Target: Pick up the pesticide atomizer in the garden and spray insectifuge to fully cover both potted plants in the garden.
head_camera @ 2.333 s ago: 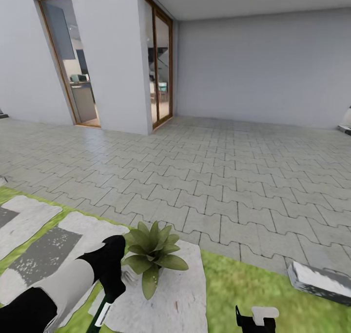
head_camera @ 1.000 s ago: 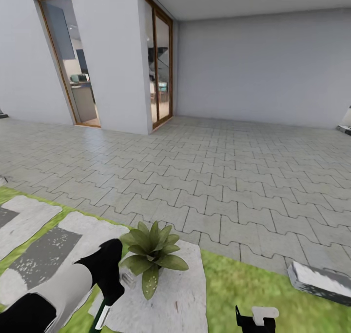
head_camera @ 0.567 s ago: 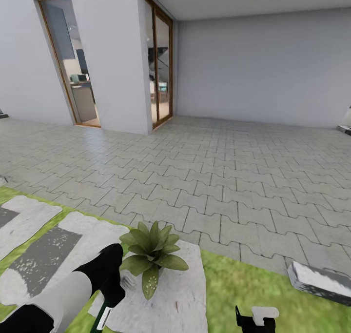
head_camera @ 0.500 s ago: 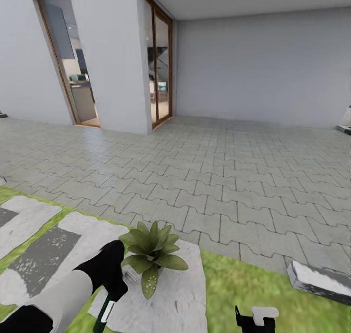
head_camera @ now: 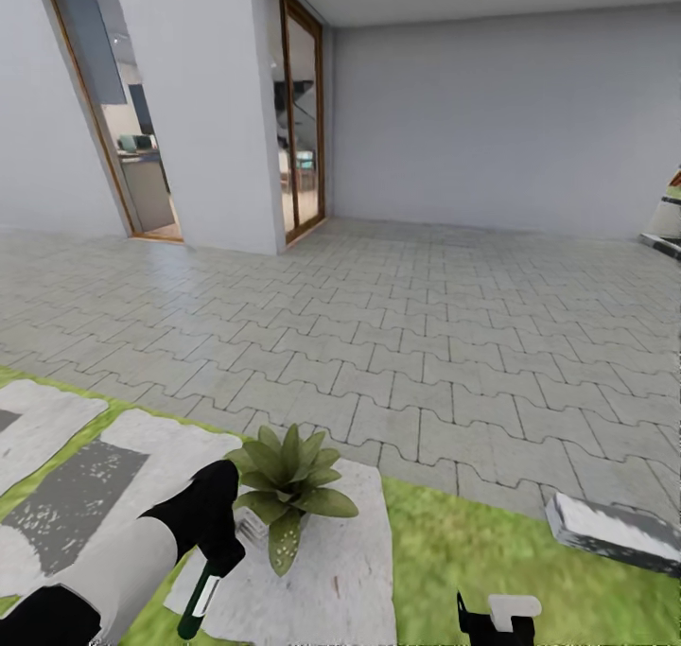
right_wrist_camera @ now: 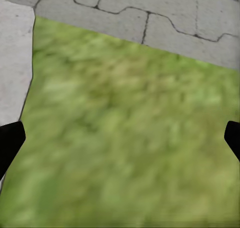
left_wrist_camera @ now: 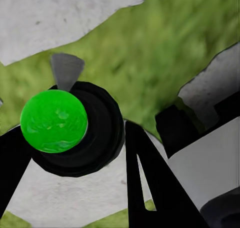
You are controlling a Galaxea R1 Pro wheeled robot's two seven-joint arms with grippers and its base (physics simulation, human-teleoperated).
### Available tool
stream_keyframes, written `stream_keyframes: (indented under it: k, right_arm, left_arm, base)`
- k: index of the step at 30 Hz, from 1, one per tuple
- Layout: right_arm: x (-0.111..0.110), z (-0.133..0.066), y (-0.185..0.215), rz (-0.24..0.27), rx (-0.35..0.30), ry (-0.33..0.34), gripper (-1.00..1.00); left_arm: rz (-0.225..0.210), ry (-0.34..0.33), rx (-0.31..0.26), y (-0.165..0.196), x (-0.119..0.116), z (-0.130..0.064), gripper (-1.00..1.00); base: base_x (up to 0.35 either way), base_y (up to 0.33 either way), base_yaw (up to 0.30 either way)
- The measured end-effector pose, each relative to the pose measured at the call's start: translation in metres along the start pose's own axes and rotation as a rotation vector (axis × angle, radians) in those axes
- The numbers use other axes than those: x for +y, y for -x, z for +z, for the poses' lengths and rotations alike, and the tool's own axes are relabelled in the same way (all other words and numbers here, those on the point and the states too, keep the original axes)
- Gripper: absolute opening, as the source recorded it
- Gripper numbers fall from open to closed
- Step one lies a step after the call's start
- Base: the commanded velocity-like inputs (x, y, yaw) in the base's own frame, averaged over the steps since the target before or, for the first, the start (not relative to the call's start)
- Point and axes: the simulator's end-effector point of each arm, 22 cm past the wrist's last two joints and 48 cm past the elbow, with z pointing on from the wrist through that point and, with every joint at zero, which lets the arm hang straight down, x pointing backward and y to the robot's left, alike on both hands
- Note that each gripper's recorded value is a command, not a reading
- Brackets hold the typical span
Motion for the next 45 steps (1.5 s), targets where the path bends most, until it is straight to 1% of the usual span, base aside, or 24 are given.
stream_keyframes:
  k: [1,4,9,13,15,19,22,26,33,36,42,45]
  right_arm:
    - [0.000,0.000,0.000,0.000,0.001,0.000,1.00]
    - [0.000,0.000,0.000,0.000,0.000,0.000,1.00]
    - [-0.001,0.000,0.000,-0.002,0.000,0.000,1.00]
    - [-0.001,0.000,0.000,-0.002,0.000,-0.002,1.00]
    - [-0.001,0.000,0.000,-0.002,0.000,-0.002,1.00]
    - [-0.002,0.000,0.000,-0.002,0.000,-0.003,1.00]
    - [-0.002,0.000,0.000,-0.003,0.000,-0.004,1.00]
    - [-0.002,0.000,0.000,-0.003,0.000,-0.005,1.00]
    - [-0.003,0.000,0.000,-0.003,0.000,-0.006,1.00]
    - [-0.003,0.000,-0.001,-0.003,0.001,-0.006,1.00]
    - [-0.002,0.000,-0.001,-0.003,0.002,-0.004,1.00]
    - [-0.002,0.000,-0.001,-0.003,0.002,-0.005,1.00]
  left_arm:
    - [0.000,0.000,-0.001,0.001,0.000,-0.001,-1.00]
    - [-0.001,0.017,-0.039,0.021,0.012,-0.025,-1.00]
    - [-0.003,0.013,-0.037,0.021,0.017,-0.031,-1.00]
    - [-0.016,0.010,-0.013,0.008,0.024,-0.023,-1.00]
    - [-0.015,0.009,-0.006,0.004,0.024,-0.020,-1.00]
    - [-0.004,0.035,0.022,-0.005,0.029,-0.015,-1.00]
    - [-0.012,0.031,0.049,-0.014,0.029,-0.009,-1.00]
    - [-0.015,0.028,0.054,-0.015,0.027,-0.008,-1.00]
    - [-0.004,0.032,0.056,-0.012,0.025,-0.008,-1.00]
    - [-0.005,0.036,0.061,-0.015,0.028,-0.007,-1.00]
    - [-0.037,0.017,0.132,-0.047,0.034,0.010,-1.00]
    - [-0.042,0.009,0.144,-0.052,0.032,0.014,-1.00]
  base:
    - [0.000,0.000,-0.013]
    - [0.000,0.000,-0.004]
    - [0.000,0.000,0.000]
    - [0.000,0.000,0.000]
    - [0.000,0.000,0.000]
    - [0.000,0.000,0.000]
    - [0.073,0.017,0.000]
    - [0.219,0.071,0.000]
    - [0.024,0.006,0.000]
    - [0.000,0.000,0.000]
    - [0.000,0.000,0.000]
    - [0.024,0.000,0.000]
